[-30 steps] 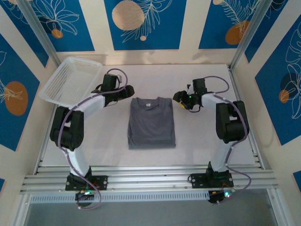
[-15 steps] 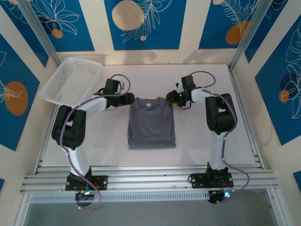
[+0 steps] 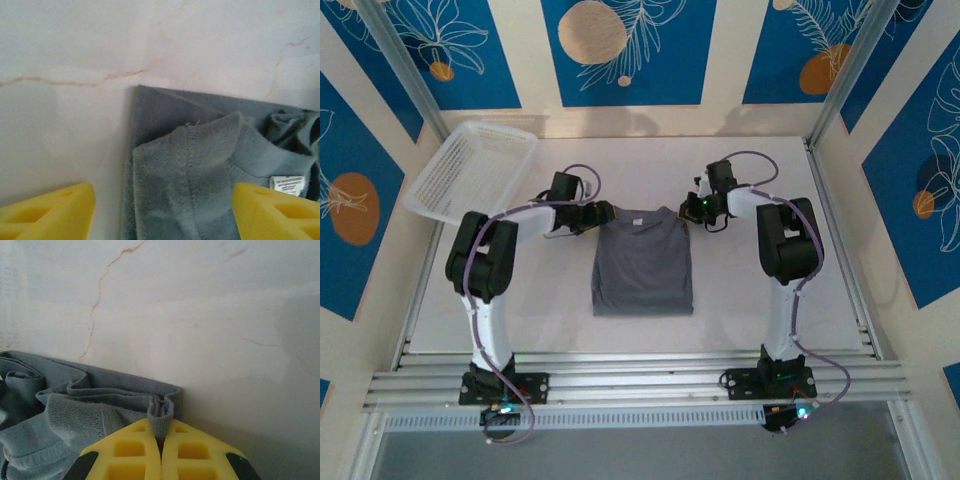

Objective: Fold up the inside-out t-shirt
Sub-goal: Fold the T-shirt at the center of the table.

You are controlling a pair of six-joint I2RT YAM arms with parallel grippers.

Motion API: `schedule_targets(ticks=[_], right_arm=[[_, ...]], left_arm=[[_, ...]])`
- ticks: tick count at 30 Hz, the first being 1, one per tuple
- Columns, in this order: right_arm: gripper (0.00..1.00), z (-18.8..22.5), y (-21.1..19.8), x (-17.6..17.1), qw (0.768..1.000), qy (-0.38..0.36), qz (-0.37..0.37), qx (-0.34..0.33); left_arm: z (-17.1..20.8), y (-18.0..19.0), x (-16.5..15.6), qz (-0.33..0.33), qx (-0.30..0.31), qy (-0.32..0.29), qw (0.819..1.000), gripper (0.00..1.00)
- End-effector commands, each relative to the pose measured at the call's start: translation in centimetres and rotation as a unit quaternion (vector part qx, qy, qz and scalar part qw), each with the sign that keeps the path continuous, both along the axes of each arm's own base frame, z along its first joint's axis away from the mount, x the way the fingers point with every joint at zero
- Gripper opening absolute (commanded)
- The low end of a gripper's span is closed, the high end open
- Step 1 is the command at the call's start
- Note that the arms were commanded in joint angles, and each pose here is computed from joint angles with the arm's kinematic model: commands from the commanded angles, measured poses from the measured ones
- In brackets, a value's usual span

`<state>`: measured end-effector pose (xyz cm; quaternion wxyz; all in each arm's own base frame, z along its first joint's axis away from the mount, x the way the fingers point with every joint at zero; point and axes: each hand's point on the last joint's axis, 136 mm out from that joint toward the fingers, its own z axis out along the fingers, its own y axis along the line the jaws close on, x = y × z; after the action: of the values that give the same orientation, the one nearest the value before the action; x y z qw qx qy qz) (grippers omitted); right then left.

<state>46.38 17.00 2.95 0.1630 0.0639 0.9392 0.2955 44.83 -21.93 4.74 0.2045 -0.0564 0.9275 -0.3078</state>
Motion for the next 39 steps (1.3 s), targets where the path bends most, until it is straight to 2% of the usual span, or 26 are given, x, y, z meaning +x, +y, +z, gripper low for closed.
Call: schedule_targets(ticks=[1,3,6,9,14,19,27,28,30,32,35,39], right_arm=[[0.0,2.2,0.3,-0.2,1.0,-0.016,0.009,0.021],[0.0,2.2,0.5,-0.2,1.0,-0.016,0.01,0.022],[0.0,2.0,0.7,-0.2,1.0,-0.012,0.011,0.025],[0.0,2.0,0.8,-0.2,1.0,-0.01,0.011,0.028],[0.0,2.0,0.7,-0.2,1.0,-0.009,0.009,0.026],[0.0,1.8,0.7,-0.2,1.0,-0.006,0.008,0.028],[0.0,1.7,0.8,-0.3,1.0,-0.003,0.007,0.03],[0.0,1.8,0.7,-0.2,0.999,-0.004,0.006,0.031],[0.0,1.9,0.8,-0.2,0.999,-0.004,0.007,0.035],[0.0,2.8,0.9,0.0,0.999,-0.008,0.007,0.044],[0.0,6.7,1.7,0.9,0.997,-0.031,0.018,0.068],[0.0,16.8,2.4,2.2,0.987,-0.118,0.036,0.104]], left_arm=[[-0.6,-1.3,0.8,-0.007,-0.02,0.007,1.0,0.72],[-0.7,-2.0,1.0,-0.014,-0.03,0.006,0.999,0.69],[-0.4,-3.3,1.4,-0.024,-0.053,-0.001,0.998,0.59],[-1.0,-3.5,1.7,-0.022,-0.039,0.0,0.999,0.51],[-2.1,-3.4,1.8,-0.02,-0.022,0.01,1.0,0.46],[-2.6,-4.0,1.7,-0.027,-0.034,0.015,0.999,0.43],[-1.8,-4.1,2.1,-0.021,-0.036,0.003,0.999,0.03],[-1.6,-4.0,2.1,-0.02,-0.036,0.0,0.999,0.0],[-0.9,-4.2,2.2,-0.019,-0.042,-0.005,0.999,0.0],[0.3,-4.4,2.6,-0.017,-0.056,-0.015,0.998,0.0],[5.1,-4.8,3.8,-0.02,-0.088,-0.052,0.995,0.0],[16.1,-3.4,5.1,-0.01,-0.119,-0.146,0.982,0.0]])
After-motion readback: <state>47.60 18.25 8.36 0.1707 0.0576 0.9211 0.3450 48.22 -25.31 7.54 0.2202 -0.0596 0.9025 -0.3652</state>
